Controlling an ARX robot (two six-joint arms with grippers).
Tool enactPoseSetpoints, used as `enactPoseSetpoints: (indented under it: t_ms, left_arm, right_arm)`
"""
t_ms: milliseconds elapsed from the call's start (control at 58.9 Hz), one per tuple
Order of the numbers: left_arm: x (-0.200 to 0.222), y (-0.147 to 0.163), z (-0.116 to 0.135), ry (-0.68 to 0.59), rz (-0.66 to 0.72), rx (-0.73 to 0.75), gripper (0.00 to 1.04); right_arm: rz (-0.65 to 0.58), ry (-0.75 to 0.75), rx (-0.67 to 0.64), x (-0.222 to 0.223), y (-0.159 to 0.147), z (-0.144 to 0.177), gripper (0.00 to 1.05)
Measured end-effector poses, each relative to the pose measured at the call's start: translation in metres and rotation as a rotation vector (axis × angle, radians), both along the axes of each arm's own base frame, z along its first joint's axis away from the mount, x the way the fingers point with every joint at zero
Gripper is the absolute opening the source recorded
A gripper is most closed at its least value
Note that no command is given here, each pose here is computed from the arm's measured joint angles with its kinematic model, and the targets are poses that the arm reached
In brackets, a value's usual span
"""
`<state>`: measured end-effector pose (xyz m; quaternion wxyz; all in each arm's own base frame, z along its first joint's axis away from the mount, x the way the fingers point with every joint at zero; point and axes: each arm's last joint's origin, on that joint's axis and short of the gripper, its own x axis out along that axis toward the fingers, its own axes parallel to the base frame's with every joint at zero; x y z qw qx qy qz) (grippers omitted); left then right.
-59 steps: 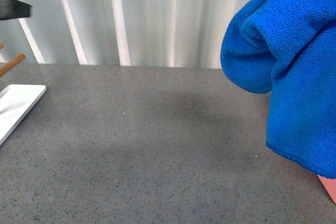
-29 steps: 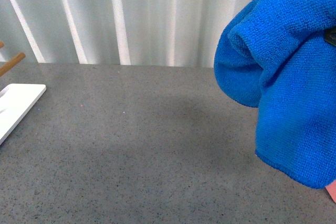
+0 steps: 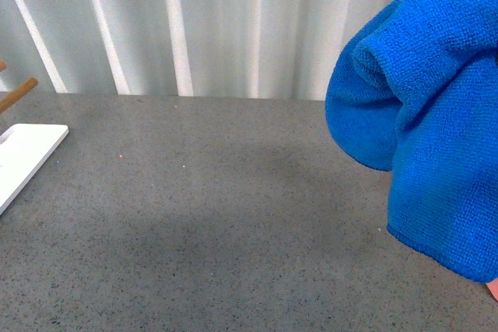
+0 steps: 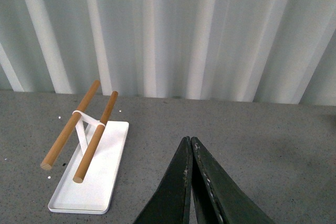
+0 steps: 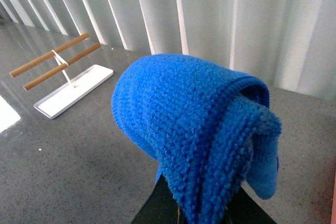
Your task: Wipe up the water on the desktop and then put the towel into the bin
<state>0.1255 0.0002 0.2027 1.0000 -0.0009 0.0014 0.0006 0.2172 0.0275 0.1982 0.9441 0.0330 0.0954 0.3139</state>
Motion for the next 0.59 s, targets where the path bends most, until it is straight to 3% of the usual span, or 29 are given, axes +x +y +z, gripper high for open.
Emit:
enactPoseSetpoints:
  t_ms: [594]
  left_arm:
    - [-0.014,0.000,-0.025,-0.003,0.000,0.000,0.04]
  right_arm:
    - [0.002,-0.008,-0.046,-0.010,0.007,0.005,0.04]
